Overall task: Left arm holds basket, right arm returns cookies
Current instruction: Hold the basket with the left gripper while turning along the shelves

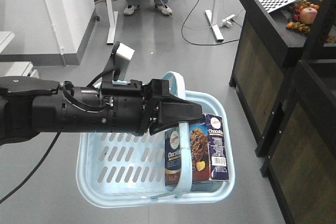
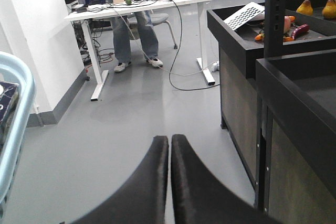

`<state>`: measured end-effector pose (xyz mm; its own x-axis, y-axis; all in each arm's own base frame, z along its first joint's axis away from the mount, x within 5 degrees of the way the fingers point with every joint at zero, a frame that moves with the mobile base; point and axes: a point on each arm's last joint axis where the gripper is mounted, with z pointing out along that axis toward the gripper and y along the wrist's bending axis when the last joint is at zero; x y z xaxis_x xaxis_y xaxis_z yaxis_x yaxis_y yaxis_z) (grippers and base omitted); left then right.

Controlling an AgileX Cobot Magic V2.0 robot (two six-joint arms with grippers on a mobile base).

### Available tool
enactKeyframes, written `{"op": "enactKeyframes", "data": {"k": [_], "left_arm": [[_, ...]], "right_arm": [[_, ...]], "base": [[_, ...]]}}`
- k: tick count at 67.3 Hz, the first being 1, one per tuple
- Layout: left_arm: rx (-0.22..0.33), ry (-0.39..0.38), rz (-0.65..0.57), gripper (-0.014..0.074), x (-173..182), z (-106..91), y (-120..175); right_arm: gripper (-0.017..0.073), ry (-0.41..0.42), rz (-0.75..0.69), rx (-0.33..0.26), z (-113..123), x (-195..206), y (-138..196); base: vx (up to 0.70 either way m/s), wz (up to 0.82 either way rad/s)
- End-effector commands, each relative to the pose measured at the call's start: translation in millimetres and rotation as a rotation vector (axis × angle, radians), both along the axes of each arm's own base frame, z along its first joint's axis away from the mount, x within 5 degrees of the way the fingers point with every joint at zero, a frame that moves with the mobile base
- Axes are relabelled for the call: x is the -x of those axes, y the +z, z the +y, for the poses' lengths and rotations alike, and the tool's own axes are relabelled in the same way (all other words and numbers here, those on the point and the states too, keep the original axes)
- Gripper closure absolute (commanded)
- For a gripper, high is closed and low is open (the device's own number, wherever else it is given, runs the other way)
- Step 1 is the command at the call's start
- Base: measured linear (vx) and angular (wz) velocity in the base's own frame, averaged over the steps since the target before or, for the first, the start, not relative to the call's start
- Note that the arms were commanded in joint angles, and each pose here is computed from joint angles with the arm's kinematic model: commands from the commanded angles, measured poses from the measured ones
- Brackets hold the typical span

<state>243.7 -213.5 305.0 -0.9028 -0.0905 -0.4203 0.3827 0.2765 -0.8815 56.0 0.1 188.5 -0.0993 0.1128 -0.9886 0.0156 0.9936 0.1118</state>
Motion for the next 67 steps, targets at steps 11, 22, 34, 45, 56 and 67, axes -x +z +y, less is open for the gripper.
{"op": "enactKeyframes", "data": {"k": [11,22,34,45,56,67], "left_arm": [[0.151,-0.003,-0.025,0.0600,6.1,0.7,33.9],[0.152,-0.003,-0.025,0.0600,6.0,0.7,33.9],[0.152,-0.003,-0.025,0.0600,6.0,0.7,33.9],[0.152,-0.003,-0.025,0.0600,6.0,0.7,33.9],[0.152,-0.003,-0.025,0.0600,6.0,0.7,33.9],[0.150,-0.001,-0.026,0.0600,5.8,0.8,33.8]], "right_arm": [[0.0563,-0.003,-0.075,0.009,-0.3,-0.1,5.9],[0.0563,-0.003,-0.075,0.009,-0.3,-0.1,5.9],[0.0563,-0.003,-0.075,0.009,-0.3,-0.1,5.9],[0.0563,-0.003,-0.075,0.009,-0.3,-0.1,5.9],[0.0563,-0.003,-0.075,0.009,-0.3,-0.1,5.9],[0.0563,-0.003,-0.075,0.009,-0.3,-0.1,5.9]], "base": [[0.40,-0.03],[0.40,0.02],[0.40,0.10],[0.41,0.12],[0.39,0.21],[0.36,0.40]]}}
